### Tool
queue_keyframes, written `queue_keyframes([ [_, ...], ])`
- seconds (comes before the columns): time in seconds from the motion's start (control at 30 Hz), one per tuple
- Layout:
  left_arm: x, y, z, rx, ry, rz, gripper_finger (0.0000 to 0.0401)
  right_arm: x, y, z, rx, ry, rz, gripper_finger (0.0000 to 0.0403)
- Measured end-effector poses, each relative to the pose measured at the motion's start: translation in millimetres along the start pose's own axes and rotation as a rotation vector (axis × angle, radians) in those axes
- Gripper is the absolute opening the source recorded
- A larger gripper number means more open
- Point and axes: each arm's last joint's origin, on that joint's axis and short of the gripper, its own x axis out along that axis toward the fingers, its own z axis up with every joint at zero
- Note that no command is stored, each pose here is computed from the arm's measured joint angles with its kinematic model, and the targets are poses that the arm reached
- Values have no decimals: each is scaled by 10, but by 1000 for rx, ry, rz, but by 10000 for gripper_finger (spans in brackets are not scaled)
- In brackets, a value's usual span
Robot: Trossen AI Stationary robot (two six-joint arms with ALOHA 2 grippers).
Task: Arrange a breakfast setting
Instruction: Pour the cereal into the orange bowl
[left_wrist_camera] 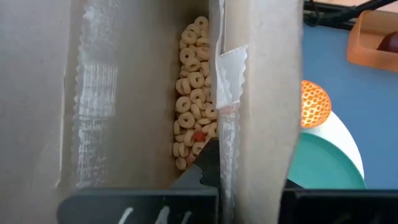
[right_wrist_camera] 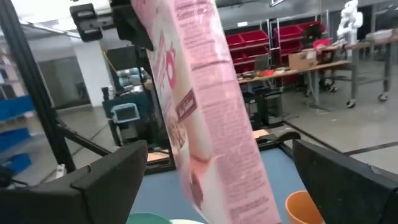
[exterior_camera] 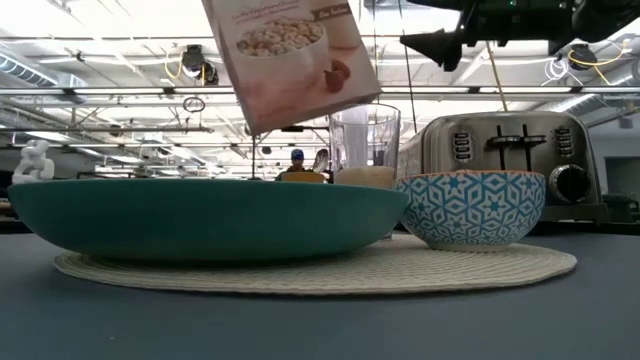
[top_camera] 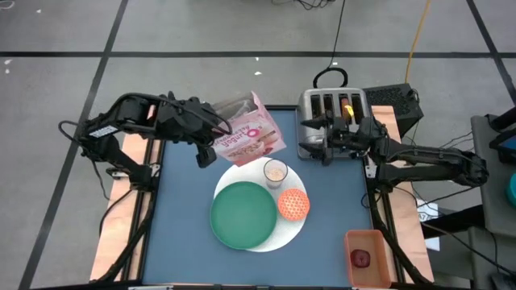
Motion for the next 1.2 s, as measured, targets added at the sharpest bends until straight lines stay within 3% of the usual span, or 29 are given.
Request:
queue_keyframes([
  [0.4, -34, -77, 12, 29, -35, -31, 3, -63, -269, 27, 80, 32, 48, 393],
  [0.6, -35, -82, 47, 26, -71, -28, 3, -101, -377, 51, 73, 19, 3, 393],
  [1.0, -46, -95, 132, 70, -158, -36, 3, -113, -413, 65, 64, -5, -77, 393],
  [1.2, -52, -99, 164, 82, -191, -35, 3, -129, -391, 114, 40, -42, -64, 393],
])
